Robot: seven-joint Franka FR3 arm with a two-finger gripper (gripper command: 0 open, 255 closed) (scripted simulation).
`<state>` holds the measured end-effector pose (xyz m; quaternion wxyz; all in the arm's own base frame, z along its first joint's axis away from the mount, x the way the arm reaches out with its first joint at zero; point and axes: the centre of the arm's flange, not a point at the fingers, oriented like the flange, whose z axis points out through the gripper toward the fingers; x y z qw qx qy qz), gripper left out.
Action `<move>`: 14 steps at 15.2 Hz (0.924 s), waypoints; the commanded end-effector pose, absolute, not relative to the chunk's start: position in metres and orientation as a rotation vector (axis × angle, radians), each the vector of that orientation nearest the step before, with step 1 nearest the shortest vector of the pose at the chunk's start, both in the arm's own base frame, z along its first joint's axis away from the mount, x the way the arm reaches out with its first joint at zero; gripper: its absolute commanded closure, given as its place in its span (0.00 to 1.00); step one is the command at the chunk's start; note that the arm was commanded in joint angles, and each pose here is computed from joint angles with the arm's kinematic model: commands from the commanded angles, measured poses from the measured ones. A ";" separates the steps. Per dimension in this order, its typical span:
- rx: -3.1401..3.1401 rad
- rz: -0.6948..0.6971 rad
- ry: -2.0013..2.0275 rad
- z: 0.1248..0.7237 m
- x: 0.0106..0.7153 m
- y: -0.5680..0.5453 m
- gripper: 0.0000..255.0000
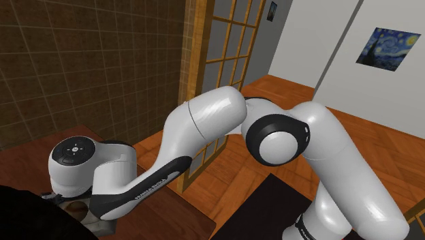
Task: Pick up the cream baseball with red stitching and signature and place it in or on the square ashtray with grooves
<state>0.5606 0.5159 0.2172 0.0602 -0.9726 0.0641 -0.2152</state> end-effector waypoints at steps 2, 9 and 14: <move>-2.944 -0.651 0.194 0.217 0.561 0.516 0.00; -2.944 -0.651 0.194 0.262 0.539 0.511 0.00; -2.944 -0.651 0.194 0.262 0.539 0.511 0.00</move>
